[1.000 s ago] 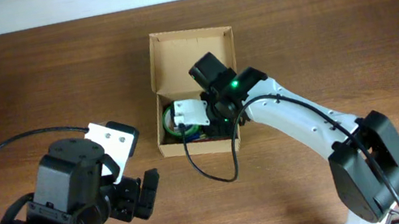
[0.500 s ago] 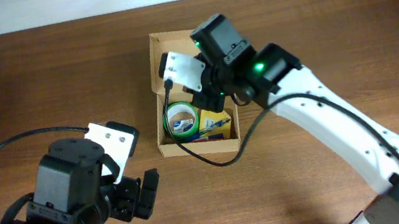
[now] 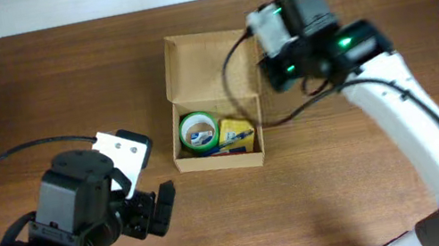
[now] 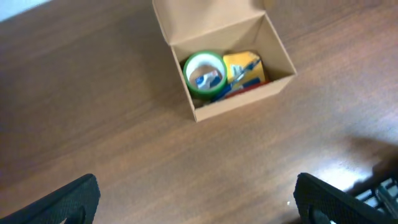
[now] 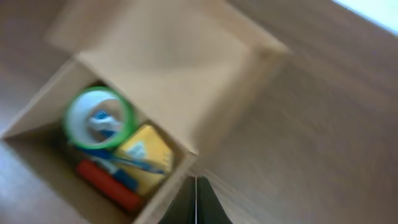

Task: Pack container
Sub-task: 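Withdraw the right gripper up and out of the box, then raise both grippers to the lid flaps at the box's far edge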

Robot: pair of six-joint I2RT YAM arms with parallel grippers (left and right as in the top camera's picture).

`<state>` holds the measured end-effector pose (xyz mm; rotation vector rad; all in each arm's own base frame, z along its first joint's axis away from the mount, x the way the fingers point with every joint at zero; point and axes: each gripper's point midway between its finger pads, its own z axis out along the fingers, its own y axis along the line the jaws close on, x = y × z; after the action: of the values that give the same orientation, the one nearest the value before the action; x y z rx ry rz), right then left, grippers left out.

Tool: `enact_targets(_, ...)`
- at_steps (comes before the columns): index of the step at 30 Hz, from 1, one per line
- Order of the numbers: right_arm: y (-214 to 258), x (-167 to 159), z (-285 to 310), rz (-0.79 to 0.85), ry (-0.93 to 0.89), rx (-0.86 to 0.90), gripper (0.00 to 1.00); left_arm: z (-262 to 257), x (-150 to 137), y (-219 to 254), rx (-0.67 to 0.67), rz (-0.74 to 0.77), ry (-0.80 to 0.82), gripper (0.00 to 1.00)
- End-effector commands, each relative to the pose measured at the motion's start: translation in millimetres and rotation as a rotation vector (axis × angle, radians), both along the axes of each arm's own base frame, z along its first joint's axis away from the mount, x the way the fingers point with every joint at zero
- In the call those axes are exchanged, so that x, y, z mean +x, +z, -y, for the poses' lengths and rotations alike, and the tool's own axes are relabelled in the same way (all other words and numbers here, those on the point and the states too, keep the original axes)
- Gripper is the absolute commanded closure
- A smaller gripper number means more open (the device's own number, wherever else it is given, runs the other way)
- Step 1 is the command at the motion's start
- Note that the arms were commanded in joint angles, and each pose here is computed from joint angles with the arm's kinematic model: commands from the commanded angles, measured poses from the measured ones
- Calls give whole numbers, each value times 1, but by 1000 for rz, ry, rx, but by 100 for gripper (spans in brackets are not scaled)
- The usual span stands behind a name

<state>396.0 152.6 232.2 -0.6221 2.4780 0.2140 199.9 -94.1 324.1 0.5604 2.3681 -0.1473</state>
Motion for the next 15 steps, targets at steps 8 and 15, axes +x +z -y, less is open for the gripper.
enact_targets(8, -20, 13, 58, -99, -210, 168, 96, -19, 60, 19, 45, 147, 224, 0)
enact_targets(15, -58, 14, 64, -156, -229, 202, 96, -25, 126, -7, -16, 81, 292, 0)
